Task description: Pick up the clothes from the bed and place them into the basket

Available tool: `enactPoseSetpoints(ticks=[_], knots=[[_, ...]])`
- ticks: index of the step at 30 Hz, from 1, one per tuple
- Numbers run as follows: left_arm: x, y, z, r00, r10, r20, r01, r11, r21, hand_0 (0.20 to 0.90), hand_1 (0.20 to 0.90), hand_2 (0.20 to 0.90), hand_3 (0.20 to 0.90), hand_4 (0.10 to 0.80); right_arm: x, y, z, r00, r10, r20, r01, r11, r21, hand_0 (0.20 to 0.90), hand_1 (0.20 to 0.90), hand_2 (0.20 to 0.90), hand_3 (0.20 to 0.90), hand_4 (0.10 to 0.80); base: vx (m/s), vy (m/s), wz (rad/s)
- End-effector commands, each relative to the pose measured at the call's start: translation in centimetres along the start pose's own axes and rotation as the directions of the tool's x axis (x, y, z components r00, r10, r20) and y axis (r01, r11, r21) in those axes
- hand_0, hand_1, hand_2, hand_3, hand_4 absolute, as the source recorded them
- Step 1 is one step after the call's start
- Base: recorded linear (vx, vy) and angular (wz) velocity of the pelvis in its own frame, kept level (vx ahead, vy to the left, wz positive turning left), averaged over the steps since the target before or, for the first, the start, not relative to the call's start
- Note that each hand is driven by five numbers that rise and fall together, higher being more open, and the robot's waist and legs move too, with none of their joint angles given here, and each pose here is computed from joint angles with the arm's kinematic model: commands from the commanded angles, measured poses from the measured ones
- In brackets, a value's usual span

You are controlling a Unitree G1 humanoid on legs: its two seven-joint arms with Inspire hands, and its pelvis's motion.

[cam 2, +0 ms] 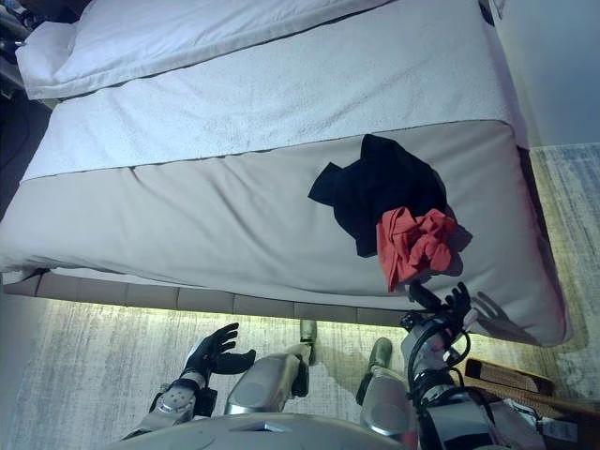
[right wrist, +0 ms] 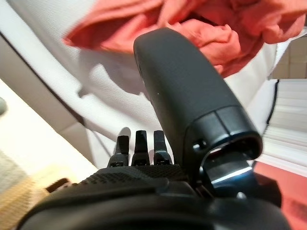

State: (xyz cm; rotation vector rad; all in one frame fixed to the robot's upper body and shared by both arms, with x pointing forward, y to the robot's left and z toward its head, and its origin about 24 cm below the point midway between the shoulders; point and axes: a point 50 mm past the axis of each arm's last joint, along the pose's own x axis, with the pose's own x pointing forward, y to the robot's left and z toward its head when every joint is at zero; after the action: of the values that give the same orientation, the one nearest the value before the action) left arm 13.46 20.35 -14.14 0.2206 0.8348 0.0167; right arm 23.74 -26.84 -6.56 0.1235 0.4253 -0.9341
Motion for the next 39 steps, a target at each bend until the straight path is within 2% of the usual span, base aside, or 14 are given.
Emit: enactPoseSetpoints(ticks=[1, 5, 8, 10, 17, 21, 22, 23, 24, 30, 39], knots=[[0.2, 0.4, 1.2, 0.998, -0.003, 0.070, 0.002, 1.000, 0.012, 0.900, 0.900, 0.900, 0.900, 0.800, 1.3, 2.2, 7.7, 0.959, 0.004, 0.284, -0.018, 0.999, 0.045, 0.900, 0.900, 0.900, 0.900, 0.800, -0.042, -0.005, 0.06], [0.5, 1.1, 2.1, 0.996, -0.009, 0.093, 0.007, 1.000, 0.020, 0.900, 0.900, 0.900, 0.900, 0.800, 2.2, 3.5, 11.5, 0.938, 0.106, 0.331, -0.092, 0.994, -0.057, 0.900, 0.900, 0.900, 0.900, 0.800, -0.036, -0.020, 0.06], [0.7, 1.6, 3.1, 0.991, -0.026, 0.128, 0.021, 0.999, 0.036, 0.900, 0.900, 0.900, 0.900, 0.800, 2.9, 4.6, 14.0, 0.911, 0.259, 0.322, -0.170, 0.945, -0.279, 0.900, 0.900, 0.900, 0.900, 0.800, -0.055, -0.042, 0.09], [0.8, 2.1, 3.8, 0.988, -0.032, 0.148, 0.026, 0.999, 0.048, 0.900, 0.900, 0.900, 0.900, 0.800, 3.2, 5.2, 15.3, 0.901, 0.321, 0.293, -0.210, 0.912, -0.352, 0.900, 0.900, 0.900, 0.900, 0.800, -0.067, -0.083, 0.15], [1.0, 3.5, 6.3, 0.973, -0.027, 0.228, 0.013, 0.998, 0.062, 0.900, 0.900, 0.900, 0.900, 0.800, 1.9, 8.0, 20.2, 0.812, 0.462, 0.355, -0.274, 0.840, -0.468, 0.900, 0.900, 0.900, 0.900, 0.800, -0.067, -0.069, 0.07], [0.8, 3.9, 6.2, 0.972, -0.024, 0.233, 0.010, 0.998, 0.062, 0.900, 0.900, 0.900, 0.900, 0.800, 1.2, 8.8, 22.7, 0.779, 0.470, 0.415, -0.221, 0.826, -0.519, 0.900, 0.900, 0.900, 0.900, 0.800, 0.068, -0.003, 0.03], [0.8, 4.1, 6.1, 0.972, -0.022, 0.233, 0.008, 0.998, 0.059, 0.900, 0.900, 0.900, 0.900, 0.800, 1.0, 8.8, 23.2, 0.774, 0.460, 0.435, -0.206, 0.832, -0.515, 0.636, 0.636, 0.636, 0.593, 0.493, -0.088, 0.042, 0.04], [0.8, 4.1, 6.2, 0.972, -0.022, 0.235, 0.008, 0.998, 0.059, 0.900, 0.900, 0.900, 0.900, 0.800, 1.0, 8.8, 23.2, 0.774, 0.459, 0.436, -0.205, 0.833, -0.513, 0.509, 0.509, 0.509, 0.444, 0.344, 0.007, 0.009, 0.08], [0.7, 4.3, 6.1, 0.972, -0.018, 0.233, 0.005, 0.998, 0.056, 0.900, 0.900, 0.900, 0.900, 0.800, 0.9, 8.9, 23.5, 0.768, 0.440, 0.466, -0.188, 0.850, -0.493, 0.300, 0.300, 0.300, 0.200, 0.100, -0.068, 0.027, 0.06], [0.5, 4.4, 5.5, 0.974, -0.016, 0.225, 0.006, 0.999, 0.048, 0.900, 0.900, 0.900, 0.900, 0.800, 0.7, 8.3, 23.3, 0.757, 0.381, 0.531, -0.196, 0.908, -0.371, 0.300, 0.300, 0.300, 0.200, 0.100, 0.023, 0.007, 0.01], [-0.1, 4.2, 3.3, 0.986, 0.037, 0.162, -0.042, 0.999, 0.022, 0.900, 0.900, 0.900, 0.900, 0.800, 0.6, 5.2, 16.8, 0.795, 0.344, 0.500, -0.271, 0.938, -0.215, 0.300, 0.300, 0.300, 0.200, 0.100, 0.075, -0.025, -0.02]])
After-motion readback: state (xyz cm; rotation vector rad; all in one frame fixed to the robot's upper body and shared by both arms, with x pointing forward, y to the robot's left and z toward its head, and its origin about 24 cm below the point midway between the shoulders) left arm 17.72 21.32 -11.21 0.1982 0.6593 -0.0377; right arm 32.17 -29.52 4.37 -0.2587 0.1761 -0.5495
